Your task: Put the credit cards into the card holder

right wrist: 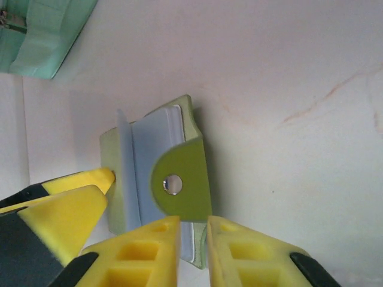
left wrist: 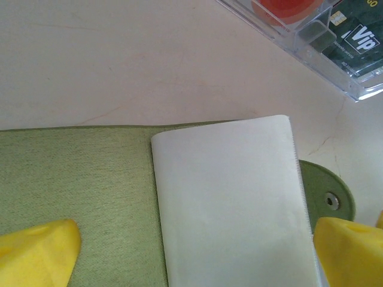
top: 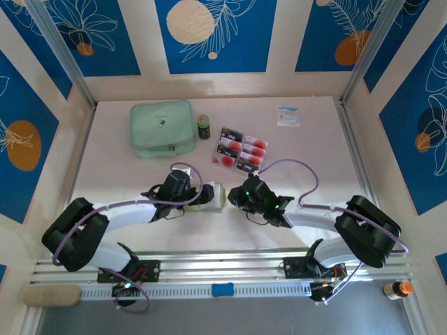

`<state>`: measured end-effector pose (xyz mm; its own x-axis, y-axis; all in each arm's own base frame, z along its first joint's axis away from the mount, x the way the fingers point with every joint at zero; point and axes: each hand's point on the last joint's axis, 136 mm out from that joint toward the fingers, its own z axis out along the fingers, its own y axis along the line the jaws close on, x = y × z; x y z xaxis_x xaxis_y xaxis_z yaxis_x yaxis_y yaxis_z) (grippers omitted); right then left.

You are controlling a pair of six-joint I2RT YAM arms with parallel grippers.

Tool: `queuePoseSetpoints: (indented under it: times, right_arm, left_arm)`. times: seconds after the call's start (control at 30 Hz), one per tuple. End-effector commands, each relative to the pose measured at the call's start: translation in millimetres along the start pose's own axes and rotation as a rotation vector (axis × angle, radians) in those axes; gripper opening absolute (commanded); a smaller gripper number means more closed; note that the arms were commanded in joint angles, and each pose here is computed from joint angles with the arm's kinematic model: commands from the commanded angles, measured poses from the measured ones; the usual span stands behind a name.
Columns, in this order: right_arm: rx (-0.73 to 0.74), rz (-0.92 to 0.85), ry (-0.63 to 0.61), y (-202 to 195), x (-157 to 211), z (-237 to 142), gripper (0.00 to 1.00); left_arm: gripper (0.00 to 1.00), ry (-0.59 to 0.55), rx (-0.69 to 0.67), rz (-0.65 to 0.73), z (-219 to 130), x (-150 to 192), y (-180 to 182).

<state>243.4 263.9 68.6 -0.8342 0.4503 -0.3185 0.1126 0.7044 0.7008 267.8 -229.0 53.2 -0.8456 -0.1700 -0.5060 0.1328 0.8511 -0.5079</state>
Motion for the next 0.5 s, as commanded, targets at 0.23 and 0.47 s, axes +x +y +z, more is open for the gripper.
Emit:
queuePoseSetpoints:
  times: [0.23, 0.47]
  right_arm:
    - [-0.049, -0.068, 0.035, 37, -10, -4, 0.03]
    - [-0.067, -0.069, 0.080, 50, -2, 15, 0.00]
  left_arm:
    - [1.00, -0.045, -0.007, 0.024, -8, -13, -2]
    - [1.00, -0.059, -0.013, 0.009, -10, -13, 1]
